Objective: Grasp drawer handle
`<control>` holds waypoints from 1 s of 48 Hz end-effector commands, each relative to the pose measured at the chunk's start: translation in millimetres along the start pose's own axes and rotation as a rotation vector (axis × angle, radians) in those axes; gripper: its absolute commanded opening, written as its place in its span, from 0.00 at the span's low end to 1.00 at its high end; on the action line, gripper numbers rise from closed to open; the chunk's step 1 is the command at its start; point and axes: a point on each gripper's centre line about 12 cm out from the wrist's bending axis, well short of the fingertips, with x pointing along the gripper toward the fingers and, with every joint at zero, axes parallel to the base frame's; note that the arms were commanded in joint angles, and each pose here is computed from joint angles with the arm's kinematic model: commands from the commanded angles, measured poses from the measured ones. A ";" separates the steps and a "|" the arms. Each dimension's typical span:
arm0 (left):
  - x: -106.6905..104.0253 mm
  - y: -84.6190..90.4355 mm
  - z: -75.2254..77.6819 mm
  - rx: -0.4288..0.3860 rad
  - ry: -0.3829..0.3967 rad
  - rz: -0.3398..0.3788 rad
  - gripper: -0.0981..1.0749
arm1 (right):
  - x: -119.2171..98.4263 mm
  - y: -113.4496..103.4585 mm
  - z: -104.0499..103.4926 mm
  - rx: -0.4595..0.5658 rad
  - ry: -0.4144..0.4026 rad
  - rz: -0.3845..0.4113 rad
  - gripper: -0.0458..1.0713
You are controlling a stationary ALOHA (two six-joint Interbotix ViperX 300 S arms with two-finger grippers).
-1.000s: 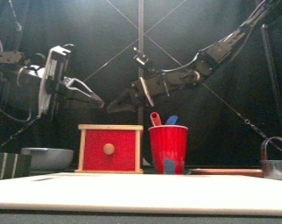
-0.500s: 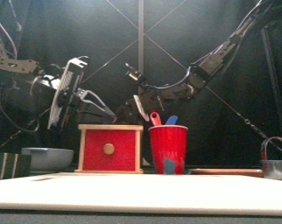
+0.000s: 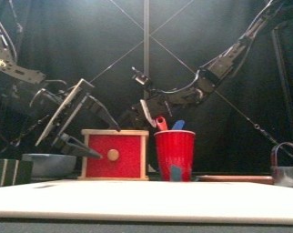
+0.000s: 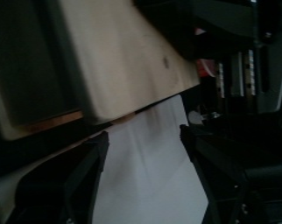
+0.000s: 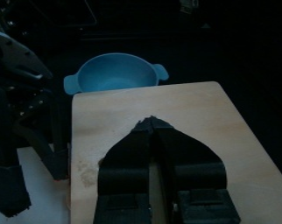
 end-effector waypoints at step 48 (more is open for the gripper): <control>42.2 3.7 18.2 -0.098 -0.123 0.067 0.93 | -6.0 8.3 0.5 0.003 0.009 0.016 0.08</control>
